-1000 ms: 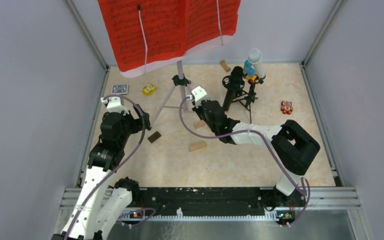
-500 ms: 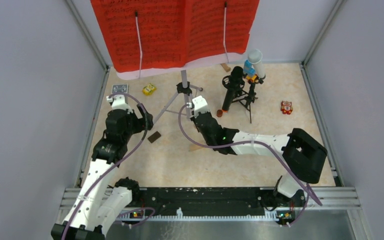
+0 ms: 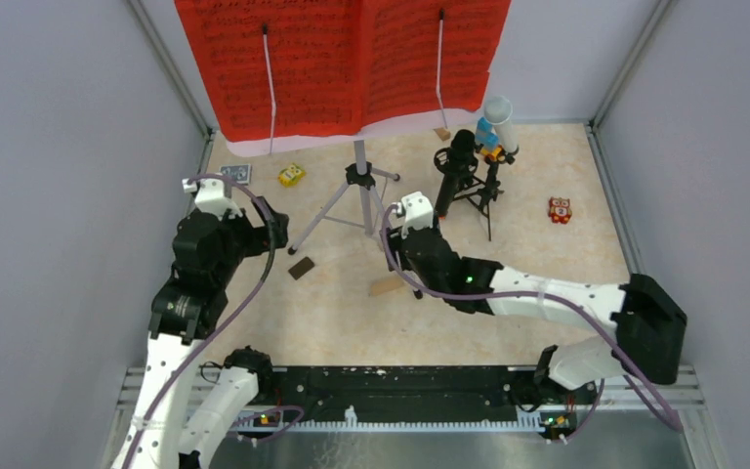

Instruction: Pack up the instrument practice props

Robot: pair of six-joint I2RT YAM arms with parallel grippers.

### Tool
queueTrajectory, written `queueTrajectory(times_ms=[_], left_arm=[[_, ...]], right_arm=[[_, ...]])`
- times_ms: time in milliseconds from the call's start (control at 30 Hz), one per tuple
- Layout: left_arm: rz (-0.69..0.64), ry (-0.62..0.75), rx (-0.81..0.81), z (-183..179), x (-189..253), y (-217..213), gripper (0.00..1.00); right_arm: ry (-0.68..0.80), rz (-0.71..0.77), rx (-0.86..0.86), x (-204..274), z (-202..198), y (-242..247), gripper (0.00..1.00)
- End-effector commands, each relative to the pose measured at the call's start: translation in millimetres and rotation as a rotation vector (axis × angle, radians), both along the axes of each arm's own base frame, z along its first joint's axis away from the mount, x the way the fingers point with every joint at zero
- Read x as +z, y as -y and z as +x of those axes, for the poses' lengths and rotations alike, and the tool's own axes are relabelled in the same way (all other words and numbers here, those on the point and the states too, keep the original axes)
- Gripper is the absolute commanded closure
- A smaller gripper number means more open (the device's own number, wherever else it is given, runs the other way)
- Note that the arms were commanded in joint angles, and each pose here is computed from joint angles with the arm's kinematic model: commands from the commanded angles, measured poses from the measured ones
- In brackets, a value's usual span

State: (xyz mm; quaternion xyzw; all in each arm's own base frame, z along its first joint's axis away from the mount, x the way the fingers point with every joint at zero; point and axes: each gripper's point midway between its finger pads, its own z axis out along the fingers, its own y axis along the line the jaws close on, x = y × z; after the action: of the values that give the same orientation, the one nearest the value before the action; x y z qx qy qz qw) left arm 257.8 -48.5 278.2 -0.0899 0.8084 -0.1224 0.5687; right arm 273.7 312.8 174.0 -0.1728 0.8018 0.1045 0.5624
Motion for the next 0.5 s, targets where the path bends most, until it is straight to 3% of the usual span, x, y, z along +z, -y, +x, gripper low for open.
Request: queueTrajectory(times_ms=[0, 233, 300, 467], left_arm=[[0.026, 0.067, -0.198, -28, 42, 23, 0.01], [0.022, 0.148, -0.456, -74, 89, 54, 0.01], [0.020, 0.203, -0.534, -87, 116, 63, 0.01], [-0.012, 0.391, -0.715, -115, 188, 88, 0.01]], right_arm=[[-0.020, 0.084, 0.041, 37, -25, 20, 0.32], [-0.289, 0.038, 0.134, 21, -78, 44, 0.27], [-0.374, 0.031, 0.156, 13, -95, 49, 0.16], [-0.494, 0.065, 0.130, 6, -118, 63, 0.14]])
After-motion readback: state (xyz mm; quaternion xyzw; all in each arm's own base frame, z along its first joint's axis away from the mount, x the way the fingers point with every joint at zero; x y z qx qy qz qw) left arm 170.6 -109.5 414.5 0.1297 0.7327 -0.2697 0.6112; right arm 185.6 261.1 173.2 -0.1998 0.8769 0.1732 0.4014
